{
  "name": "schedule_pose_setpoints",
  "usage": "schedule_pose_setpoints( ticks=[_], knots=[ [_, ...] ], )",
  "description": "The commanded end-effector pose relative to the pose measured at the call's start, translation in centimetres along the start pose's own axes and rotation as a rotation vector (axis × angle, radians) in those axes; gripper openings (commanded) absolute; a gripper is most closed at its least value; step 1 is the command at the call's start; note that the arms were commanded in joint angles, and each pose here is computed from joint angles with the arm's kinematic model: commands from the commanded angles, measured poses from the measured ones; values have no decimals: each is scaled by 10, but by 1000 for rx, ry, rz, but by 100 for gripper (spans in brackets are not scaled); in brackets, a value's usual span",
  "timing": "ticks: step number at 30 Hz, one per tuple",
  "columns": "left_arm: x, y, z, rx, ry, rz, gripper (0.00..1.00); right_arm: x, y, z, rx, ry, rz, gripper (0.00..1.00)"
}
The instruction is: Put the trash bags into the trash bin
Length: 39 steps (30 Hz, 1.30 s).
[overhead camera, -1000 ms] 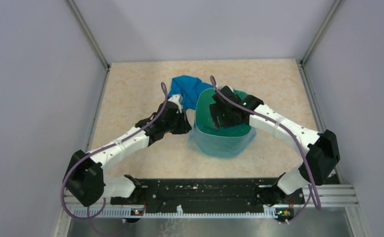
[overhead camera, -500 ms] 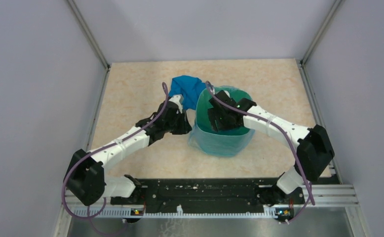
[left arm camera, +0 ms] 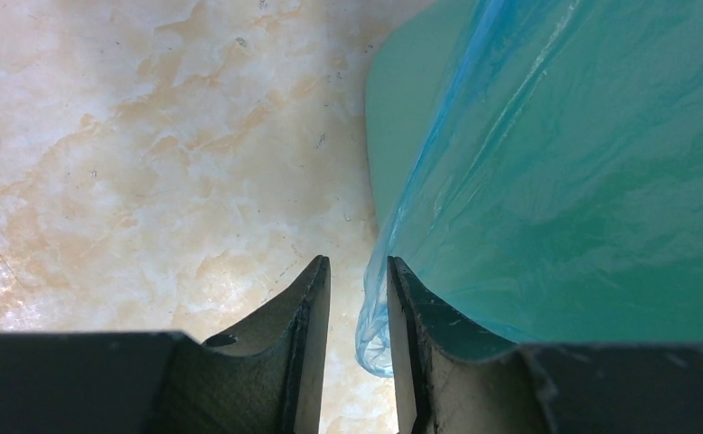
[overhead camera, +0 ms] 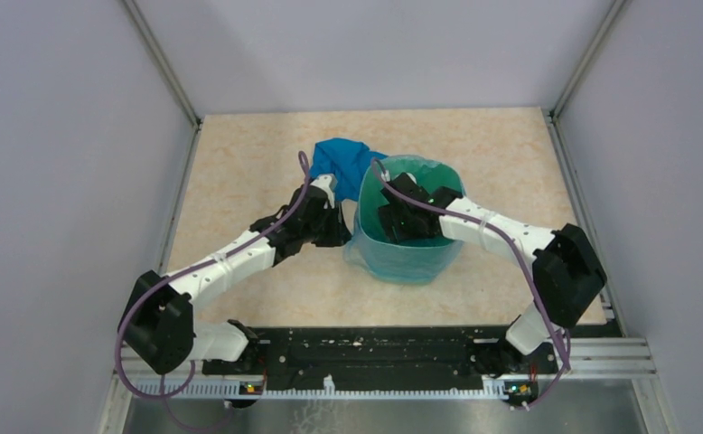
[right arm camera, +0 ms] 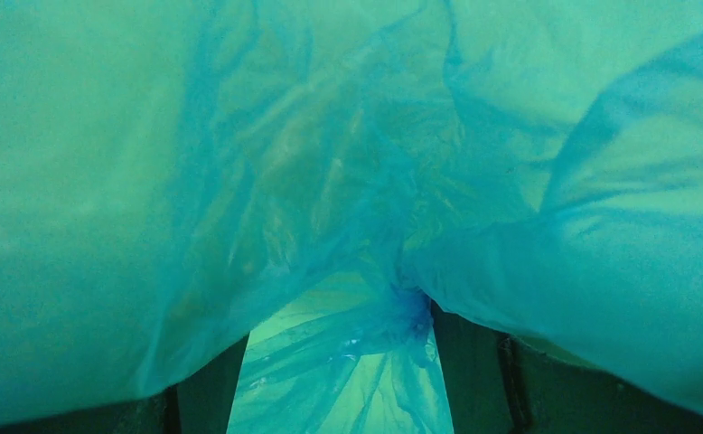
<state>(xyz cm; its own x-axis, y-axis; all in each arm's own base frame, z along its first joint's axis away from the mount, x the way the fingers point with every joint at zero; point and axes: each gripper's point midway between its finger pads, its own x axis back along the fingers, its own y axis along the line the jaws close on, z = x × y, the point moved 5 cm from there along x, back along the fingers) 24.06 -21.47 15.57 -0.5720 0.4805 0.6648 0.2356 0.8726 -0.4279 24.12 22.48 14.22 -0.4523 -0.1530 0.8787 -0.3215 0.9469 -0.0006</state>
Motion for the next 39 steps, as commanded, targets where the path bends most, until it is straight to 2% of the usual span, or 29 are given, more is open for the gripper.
schedule_pose_setpoints(
  ticks=[1,39],
  knots=[
    [-2,-5,-9,-20,-29,28,36,-9,-1,-6,9,-31,-3,70],
    [-5,-6,-6,-21,-8,41,36,-57,-10,21,21,-20,63,70]
  ],
)
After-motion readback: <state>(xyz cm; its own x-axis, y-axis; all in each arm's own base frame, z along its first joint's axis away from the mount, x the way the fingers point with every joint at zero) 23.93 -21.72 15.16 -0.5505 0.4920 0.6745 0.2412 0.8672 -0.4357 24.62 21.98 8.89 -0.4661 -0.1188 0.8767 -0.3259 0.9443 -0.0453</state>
